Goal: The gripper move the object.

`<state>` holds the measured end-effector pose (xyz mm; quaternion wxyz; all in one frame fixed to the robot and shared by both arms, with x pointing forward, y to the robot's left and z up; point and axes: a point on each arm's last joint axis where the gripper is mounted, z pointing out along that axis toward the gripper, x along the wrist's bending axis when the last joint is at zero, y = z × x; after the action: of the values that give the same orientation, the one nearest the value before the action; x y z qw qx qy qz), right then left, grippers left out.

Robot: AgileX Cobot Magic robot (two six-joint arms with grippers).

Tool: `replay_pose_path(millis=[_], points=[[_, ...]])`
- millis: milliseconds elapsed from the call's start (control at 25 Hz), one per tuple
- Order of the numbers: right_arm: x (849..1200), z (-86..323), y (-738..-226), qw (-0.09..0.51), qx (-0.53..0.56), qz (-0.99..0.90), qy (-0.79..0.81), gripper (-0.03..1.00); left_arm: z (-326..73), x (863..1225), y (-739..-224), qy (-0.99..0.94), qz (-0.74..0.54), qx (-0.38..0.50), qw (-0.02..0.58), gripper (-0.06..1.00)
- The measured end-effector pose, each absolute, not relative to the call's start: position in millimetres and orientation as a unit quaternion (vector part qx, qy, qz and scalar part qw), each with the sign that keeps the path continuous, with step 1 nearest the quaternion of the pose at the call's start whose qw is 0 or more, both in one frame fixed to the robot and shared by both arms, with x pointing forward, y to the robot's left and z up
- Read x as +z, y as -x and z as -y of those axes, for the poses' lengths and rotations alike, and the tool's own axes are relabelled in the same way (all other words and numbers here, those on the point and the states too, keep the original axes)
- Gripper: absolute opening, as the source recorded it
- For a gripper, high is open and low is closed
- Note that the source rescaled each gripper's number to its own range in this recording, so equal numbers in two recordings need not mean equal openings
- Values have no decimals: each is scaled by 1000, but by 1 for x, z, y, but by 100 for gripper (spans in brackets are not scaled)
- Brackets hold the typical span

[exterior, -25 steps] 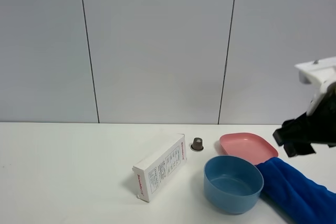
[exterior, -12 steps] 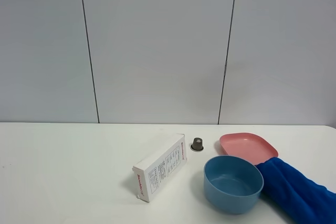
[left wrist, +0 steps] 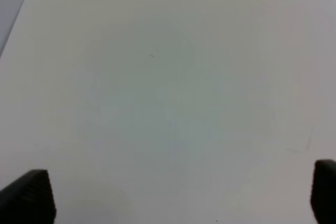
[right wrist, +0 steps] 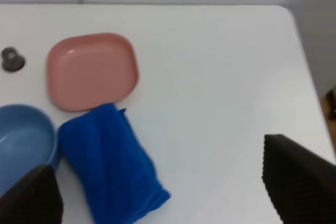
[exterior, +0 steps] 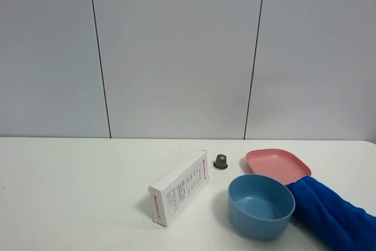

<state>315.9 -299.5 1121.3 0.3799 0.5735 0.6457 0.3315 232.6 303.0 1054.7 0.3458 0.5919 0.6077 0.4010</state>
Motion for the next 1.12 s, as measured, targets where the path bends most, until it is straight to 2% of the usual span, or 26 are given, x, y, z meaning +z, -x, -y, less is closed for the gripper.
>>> replay_pose_path(millis=[200,440,680,880,1120], points=[[1126,309,-288,433,315,-595,-599,90,-303,1055,-233,-592,-608,401,346,100],[1120,301,-253,456,373,-562,-581,90,-303,1055,-233,-592,-608,401,346,100],[1106,300,-218,476,373,-552,-574,90,-303,1055,-233,-592,-608,401,346,100],[1088,303,-204,440,318,-577,-610,90,-303,1055,-233,-592,-608,401,346,100],[1086,303,-203,425,319,-570,-627,90,-303,1055,-233,-592,-608,401,346,100]])
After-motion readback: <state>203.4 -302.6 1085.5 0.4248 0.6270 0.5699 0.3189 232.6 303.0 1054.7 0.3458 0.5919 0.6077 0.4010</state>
